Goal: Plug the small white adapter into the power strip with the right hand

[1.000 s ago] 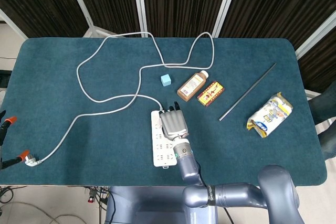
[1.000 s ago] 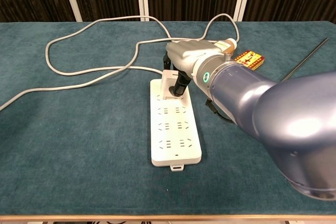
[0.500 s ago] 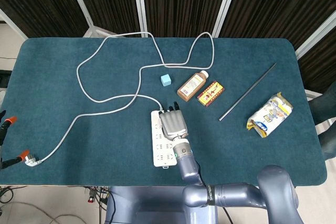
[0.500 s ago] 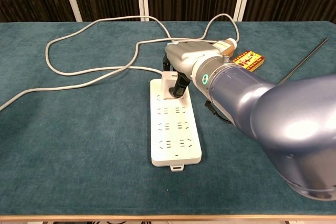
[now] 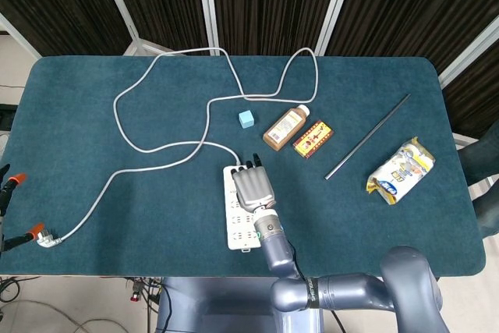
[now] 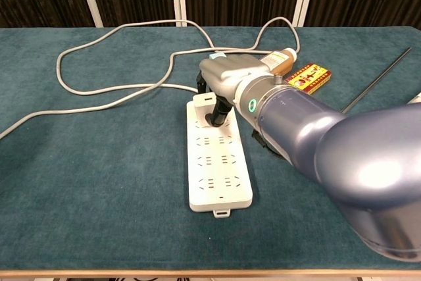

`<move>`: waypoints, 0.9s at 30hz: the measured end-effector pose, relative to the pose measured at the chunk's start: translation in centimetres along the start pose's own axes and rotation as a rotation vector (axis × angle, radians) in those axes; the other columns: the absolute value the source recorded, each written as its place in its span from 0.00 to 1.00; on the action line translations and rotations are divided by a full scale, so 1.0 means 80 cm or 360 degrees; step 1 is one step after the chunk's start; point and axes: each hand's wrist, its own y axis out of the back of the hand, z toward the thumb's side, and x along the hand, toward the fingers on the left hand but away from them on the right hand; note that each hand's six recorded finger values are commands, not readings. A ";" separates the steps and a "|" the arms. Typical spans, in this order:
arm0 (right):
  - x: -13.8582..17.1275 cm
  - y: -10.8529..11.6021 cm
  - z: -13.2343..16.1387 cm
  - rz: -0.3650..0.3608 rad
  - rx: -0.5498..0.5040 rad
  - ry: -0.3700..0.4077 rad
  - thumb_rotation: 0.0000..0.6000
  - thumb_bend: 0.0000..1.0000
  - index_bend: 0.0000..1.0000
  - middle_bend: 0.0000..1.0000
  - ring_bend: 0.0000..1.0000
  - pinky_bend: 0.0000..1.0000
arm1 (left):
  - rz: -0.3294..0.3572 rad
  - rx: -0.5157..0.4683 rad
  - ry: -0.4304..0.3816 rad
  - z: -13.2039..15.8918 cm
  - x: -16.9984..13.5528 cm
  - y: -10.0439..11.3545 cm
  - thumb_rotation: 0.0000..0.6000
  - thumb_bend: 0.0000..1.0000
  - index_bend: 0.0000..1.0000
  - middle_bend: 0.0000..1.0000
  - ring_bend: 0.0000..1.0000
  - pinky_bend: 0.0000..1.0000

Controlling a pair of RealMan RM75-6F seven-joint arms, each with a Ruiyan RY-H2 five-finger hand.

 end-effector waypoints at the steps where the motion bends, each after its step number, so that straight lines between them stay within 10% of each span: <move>1: 0.000 0.000 0.001 0.0000 0.0002 0.0001 1.00 0.55 0.61 0.48 0.26 0.10 | 0.0001 -0.0002 0.0001 0.000 0.000 0.000 1.00 0.09 0.19 0.00 0.00 0.00; 27: -0.001 -0.012 -0.001 0.0059 -0.0021 -0.0012 1.00 0.55 0.61 0.48 0.26 0.10 | 0.0001 -0.0001 0.0000 0.000 0.000 0.000 1.00 0.09 0.19 0.00 0.00 0.00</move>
